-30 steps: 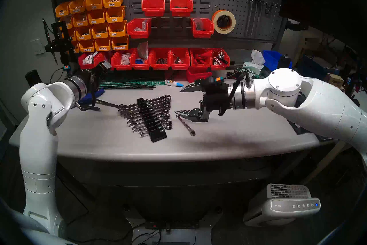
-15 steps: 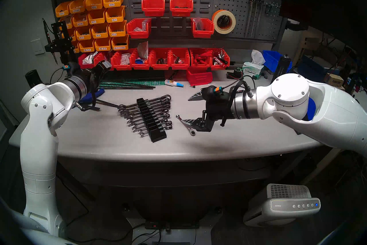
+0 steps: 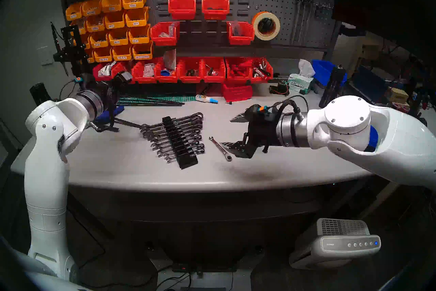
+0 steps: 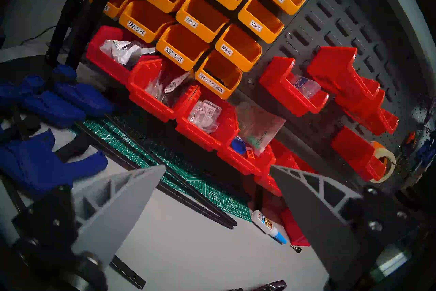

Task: Put the wrenches on the table into the correct slot in the case

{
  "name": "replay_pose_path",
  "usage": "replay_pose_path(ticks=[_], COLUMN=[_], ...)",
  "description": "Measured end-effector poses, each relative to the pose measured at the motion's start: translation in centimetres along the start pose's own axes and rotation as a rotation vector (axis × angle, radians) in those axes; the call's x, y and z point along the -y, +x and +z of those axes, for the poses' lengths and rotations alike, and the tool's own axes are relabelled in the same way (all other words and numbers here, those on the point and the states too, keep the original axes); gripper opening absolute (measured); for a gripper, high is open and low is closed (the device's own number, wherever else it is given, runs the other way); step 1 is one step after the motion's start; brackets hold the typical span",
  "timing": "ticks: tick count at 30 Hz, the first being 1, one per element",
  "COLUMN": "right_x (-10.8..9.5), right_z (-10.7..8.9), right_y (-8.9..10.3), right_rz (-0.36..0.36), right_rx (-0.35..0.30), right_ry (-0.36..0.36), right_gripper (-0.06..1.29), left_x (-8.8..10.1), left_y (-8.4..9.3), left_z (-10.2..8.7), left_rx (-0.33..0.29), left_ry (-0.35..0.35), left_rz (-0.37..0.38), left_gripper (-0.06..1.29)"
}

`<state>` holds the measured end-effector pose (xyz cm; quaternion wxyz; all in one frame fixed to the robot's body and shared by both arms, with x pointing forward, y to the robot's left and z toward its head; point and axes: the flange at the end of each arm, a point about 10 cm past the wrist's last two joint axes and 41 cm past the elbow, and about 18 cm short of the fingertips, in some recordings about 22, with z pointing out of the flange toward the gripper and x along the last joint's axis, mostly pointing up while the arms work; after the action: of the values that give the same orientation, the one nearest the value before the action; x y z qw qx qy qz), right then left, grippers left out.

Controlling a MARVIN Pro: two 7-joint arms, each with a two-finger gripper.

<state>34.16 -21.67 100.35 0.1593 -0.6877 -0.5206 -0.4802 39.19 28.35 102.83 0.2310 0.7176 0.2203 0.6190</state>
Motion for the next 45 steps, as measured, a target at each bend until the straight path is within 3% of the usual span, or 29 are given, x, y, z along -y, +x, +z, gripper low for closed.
replay_pose_path(ticks=[13, 30, 45], right_x=[0.2, 0.0, -0.1], right_z=[1.1, 3.1, 2.1], right_y=[-1.4, -2.6, -3.1], right_rz=[-0.023, -0.049, -0.067], right_rx=[0.067, 0.098, 0.157], right_ry=[-0.015, 0.019, 0.036], right_gripper=[1.21, 1.21, 1.21], left_x=[0.0, 0.0, 0.0], left_y=[-0.1, -0.1, -0.1], left_z=[0.0, 0.0, 0.0], left_rx=[-0.002, -0.003, -0.002], left_ry=[-0.002, -0.003, -0.003], left_rz=[0.002, 0.002, 0.001], left_gripper=[1.21, 1.21, 1.21])
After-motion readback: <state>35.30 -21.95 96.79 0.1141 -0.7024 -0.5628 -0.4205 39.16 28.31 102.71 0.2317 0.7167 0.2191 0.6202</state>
